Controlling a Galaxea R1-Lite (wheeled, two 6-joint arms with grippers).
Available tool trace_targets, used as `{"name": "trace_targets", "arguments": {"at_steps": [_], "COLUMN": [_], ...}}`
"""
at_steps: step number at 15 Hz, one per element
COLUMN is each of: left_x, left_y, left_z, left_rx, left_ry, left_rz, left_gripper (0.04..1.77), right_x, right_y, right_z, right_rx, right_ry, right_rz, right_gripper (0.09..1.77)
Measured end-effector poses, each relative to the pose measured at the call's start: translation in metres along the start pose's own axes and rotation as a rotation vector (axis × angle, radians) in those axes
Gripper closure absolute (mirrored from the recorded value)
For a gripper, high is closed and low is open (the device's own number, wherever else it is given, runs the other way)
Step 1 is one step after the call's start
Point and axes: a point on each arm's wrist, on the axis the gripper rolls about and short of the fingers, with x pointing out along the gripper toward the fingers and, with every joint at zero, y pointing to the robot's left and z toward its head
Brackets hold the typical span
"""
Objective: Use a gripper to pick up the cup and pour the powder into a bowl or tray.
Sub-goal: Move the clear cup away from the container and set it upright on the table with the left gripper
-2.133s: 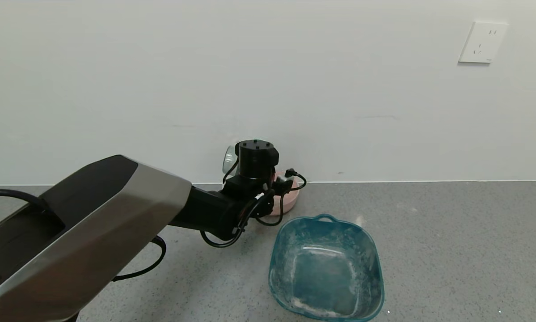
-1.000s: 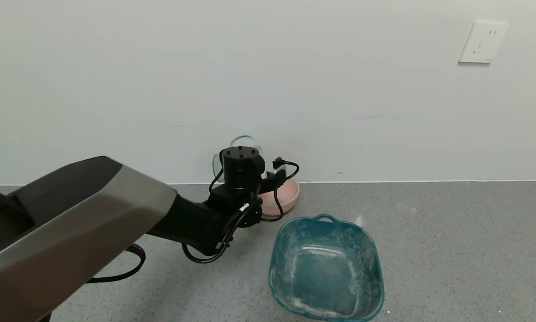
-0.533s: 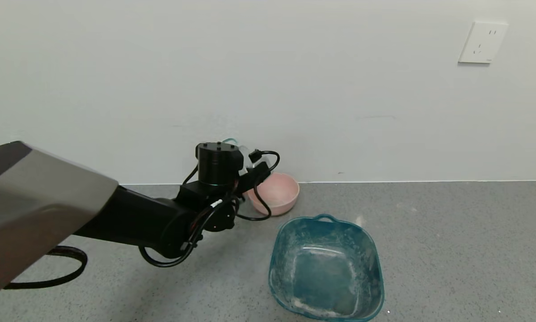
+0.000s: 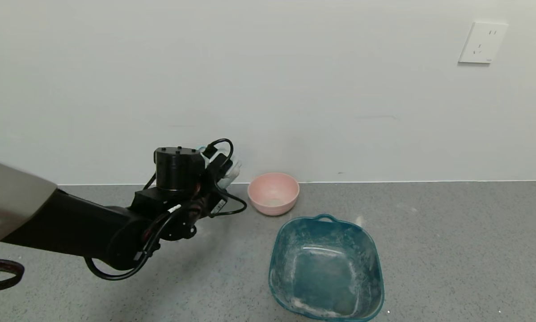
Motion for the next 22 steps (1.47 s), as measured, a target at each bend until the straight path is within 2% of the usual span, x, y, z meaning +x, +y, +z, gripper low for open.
{"name": "trace_targets", "arguments": {"at_steps": [3,6,10,12,17,20,22], "left_x": [-0.007,-0.016,-0.017,-0.012,0.003,0.012,0.019], "left_y": [0.016,0.024,0.026,0.023,0.018,0.018,0.014], "left_z": [-0.010,-0.018,-0.027,-0.036,-0.063,-0.069,-0.075], "left_rx": [-0.154,-0.289,-0.396,-0.441,-0.519,-0.564,-0.570], "left_ry": [-0.032,-0.066,-0.182,-0.212,-0.146,-0.187,-0.186], "left_rz": [-0.066,-0.132,-0.144,-0.137,-0.174,-0.163,-0.157], "left_gripper": [0.54,0.54,0.54,0.54,0.54,0.55,0.55], "right_x": [0.000,0.000,0.000,0.000,0.000,0.000,0.000], "right_y": [0.000,0.000,0.000,0.000,0.000,0.000,0.000], "right_z": [0.000,0.000,0.000,0.000,0.000,0.000,0.000], "right_rx": [0.000,0.000,0.000,0.000,0.000,0.000,0.000], "right_ry": [0.000,0.000,0.000,0.000,0.000,0.000,0.000], "right_rz": [0.000,0.000,0.000,0.000,0.000,0.000,0.000], "right_gripper": [0.15,0.15,0.15,0.15,0.15,0.15,0.15]}}
